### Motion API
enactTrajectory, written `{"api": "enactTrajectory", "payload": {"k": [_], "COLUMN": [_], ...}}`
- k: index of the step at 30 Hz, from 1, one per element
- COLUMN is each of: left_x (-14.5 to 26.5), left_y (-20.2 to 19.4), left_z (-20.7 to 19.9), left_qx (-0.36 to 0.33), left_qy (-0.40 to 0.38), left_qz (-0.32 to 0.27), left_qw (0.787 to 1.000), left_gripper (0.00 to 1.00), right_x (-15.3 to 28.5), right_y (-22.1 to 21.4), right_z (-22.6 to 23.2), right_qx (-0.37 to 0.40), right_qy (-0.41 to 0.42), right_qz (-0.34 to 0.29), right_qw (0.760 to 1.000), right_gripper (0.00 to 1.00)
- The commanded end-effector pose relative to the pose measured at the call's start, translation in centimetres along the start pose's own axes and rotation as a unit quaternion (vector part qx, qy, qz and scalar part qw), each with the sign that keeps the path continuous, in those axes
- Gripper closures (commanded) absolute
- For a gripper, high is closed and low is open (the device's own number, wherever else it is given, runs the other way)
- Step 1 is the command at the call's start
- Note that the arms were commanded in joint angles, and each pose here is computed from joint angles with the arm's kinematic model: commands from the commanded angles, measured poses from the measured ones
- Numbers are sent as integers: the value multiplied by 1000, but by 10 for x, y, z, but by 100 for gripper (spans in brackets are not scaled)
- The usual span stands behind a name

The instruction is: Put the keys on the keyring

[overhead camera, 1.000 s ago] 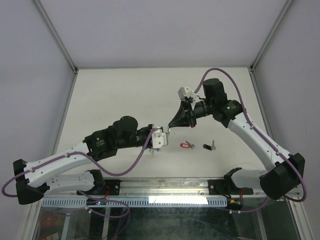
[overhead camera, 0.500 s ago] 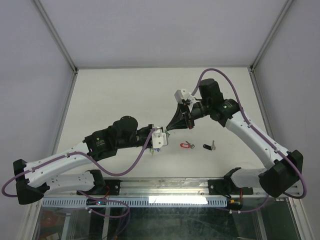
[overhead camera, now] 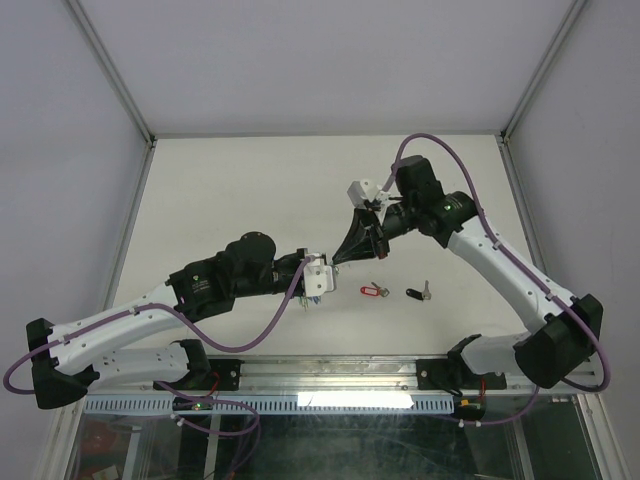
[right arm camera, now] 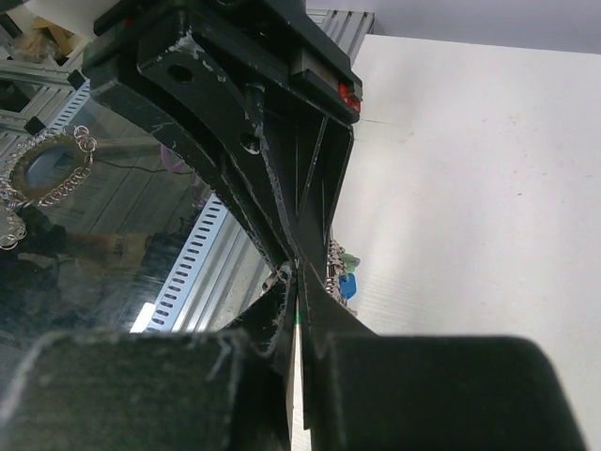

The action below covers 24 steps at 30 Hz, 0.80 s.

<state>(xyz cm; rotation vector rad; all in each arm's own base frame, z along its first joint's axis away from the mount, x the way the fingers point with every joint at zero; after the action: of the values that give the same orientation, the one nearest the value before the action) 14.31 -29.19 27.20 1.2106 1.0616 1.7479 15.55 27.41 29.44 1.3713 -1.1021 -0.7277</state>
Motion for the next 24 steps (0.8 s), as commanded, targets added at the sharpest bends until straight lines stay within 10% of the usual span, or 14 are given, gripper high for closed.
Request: {"api": "enactTrajectory", "payload": {"k": [1,24], "left_x": [7,7], "left_y": [35,34], "left_z": [5,7], "left_qx": [-19,-20], "left_qy": [6,11], "left_qz": [-53,-51], "left_qw": [998,998], "left_gripper": [100,100], "right_x": [-2,-3], "right_y": [15,19], "right_z": [2,16], "right_qx": [26,20], "right_qy": [21,48], "right_qz": [-14,-9], "right_qw": [999,999], "right_gripper": [100,100]}}
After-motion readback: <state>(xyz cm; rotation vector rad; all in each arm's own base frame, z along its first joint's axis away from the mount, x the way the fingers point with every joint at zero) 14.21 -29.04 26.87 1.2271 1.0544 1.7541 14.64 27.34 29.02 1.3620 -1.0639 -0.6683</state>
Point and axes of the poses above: each gripper's point midway between its finger pads, its own x axis back along the fingers, its own z axis along the line the jaws close on, y = z × x, the point moved 2 cm from there along x, back along the fingers, and after that the axes turned 14 degrees about x, right-handed, at the moved point
